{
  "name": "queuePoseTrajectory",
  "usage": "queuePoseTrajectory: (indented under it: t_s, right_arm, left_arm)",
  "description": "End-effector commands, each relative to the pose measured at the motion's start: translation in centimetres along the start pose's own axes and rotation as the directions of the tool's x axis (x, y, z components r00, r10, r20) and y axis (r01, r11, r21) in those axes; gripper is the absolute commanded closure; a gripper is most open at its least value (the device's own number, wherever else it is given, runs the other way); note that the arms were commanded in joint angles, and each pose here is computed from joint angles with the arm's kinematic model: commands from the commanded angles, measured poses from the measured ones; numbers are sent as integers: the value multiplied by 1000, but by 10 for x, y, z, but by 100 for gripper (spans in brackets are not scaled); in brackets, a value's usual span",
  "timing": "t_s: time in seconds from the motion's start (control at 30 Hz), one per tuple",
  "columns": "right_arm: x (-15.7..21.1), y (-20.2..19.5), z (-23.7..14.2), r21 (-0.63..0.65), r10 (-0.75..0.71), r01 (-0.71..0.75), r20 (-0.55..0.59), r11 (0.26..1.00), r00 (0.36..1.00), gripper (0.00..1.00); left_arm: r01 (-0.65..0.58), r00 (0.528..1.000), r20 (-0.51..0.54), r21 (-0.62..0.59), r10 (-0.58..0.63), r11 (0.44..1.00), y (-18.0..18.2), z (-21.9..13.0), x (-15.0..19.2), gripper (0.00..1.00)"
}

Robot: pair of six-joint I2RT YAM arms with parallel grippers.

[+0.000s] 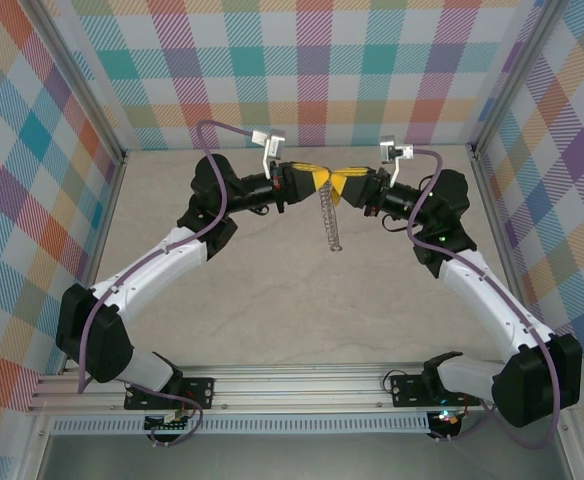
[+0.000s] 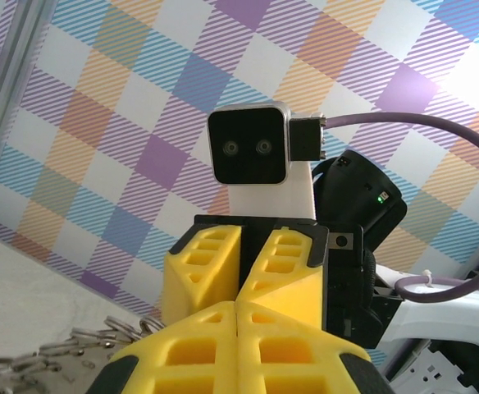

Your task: Put the keys on the keyring

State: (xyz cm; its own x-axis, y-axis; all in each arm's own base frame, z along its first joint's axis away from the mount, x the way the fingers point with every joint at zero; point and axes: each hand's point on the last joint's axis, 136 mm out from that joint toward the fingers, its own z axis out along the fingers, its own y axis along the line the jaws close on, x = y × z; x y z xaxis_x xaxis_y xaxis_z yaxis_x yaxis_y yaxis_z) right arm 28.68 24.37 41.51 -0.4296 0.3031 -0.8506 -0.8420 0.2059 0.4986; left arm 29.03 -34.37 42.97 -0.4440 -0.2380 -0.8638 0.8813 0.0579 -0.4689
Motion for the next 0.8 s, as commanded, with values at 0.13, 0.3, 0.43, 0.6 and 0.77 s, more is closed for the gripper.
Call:
queuePoseTrajectory:
  t_s: [0.13, 0.3, 0.43, 0.6, 0.77]
  right_arm:
    - [-14, 14, 0, -37, -52, 53, 22, 998, 998, 100]
    - [-11, 13, -1, -22, -57, 57, 1, 998, 998, 100]
    - [-2, 8, -1, 5, -70, 71, -67, 997, 995, 100]
    - [13, -2, -4, 18, -70, 75, -179, 997, 981, 100]
    - [18, -13, -7, 6, -61, 65, -255, 998, 965, 100]
  left_arm:
    - [-37, 999, 11, 62, 36, 997, -18, 4, -7, 100]
    - [-29, 1000, -1, 44, 30, 999, -15, 6, -6, 100]
    - [-71, 997, -33, -49, 69, 996, -6, 3, -6, 80]
    - [-165, 981, -121, -130, 150, 978, -4, -7, -6, 53]
    - [-227, 961, -199, -161, 193, 961, 3, -18, -7, 49]
